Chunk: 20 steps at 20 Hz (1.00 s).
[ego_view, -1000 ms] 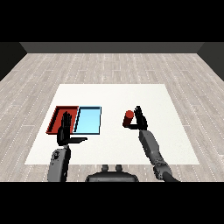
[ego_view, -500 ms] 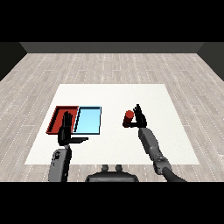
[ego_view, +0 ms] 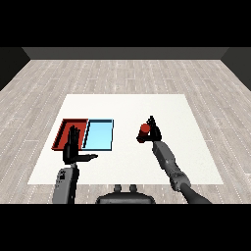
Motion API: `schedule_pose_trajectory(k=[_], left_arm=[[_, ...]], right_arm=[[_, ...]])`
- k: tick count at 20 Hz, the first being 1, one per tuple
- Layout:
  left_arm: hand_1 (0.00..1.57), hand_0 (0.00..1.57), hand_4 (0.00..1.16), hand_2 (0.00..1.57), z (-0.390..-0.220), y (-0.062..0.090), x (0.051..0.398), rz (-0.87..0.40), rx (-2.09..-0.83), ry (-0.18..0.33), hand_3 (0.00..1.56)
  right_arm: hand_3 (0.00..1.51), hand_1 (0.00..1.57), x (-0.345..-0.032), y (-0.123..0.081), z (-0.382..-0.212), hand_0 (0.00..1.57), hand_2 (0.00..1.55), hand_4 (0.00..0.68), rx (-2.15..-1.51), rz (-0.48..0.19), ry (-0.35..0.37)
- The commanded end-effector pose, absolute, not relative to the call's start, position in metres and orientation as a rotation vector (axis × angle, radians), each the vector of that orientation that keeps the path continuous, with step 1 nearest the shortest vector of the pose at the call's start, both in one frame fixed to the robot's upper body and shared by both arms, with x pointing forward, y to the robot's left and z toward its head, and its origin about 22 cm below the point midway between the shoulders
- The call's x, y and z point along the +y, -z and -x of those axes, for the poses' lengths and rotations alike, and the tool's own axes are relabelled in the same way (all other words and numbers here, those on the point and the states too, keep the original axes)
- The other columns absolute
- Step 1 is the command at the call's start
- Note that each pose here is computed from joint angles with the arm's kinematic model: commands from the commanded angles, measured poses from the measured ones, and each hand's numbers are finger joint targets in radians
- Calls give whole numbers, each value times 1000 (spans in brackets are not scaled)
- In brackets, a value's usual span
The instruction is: Pick the red can and put it in the red box
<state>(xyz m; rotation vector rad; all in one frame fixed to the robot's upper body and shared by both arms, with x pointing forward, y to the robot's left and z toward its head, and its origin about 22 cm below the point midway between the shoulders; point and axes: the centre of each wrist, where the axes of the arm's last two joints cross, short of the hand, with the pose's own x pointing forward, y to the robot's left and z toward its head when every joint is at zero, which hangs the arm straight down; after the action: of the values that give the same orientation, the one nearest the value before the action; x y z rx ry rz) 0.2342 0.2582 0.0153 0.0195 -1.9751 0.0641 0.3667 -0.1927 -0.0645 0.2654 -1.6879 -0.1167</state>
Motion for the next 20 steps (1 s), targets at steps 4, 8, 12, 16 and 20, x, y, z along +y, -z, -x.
schedule_pose_trajectory(k=[4,8,12,16,20], left_arm=[[0,0,0,0,-246,-10,259,-18,-1978,-75,0],[0,0,0,0,-239,-13,266,-49,-1984,-56,0],[0,0,0,0,-244,-11,249,-29,-1970,-67,0],[0,0,0,0,-241,-22,260,-23,-1984,-76,0],[0,0,0,0,-225,-21,270,-24,-1956,-75,0]], right_arm=[[0,0,-202,64,-372,0,0,0,-1664,-265,128],[0,0,-197,61,-373,0,0,0,-1668,-268,109],[0,0,-177,56,-378,0,0,0,-1670,-258,101],[0,0,-188,60,-376,0,0,0,-1663,-274,81],[0,0,-189,52,-383,0,0,0,-1633,-242,119]])
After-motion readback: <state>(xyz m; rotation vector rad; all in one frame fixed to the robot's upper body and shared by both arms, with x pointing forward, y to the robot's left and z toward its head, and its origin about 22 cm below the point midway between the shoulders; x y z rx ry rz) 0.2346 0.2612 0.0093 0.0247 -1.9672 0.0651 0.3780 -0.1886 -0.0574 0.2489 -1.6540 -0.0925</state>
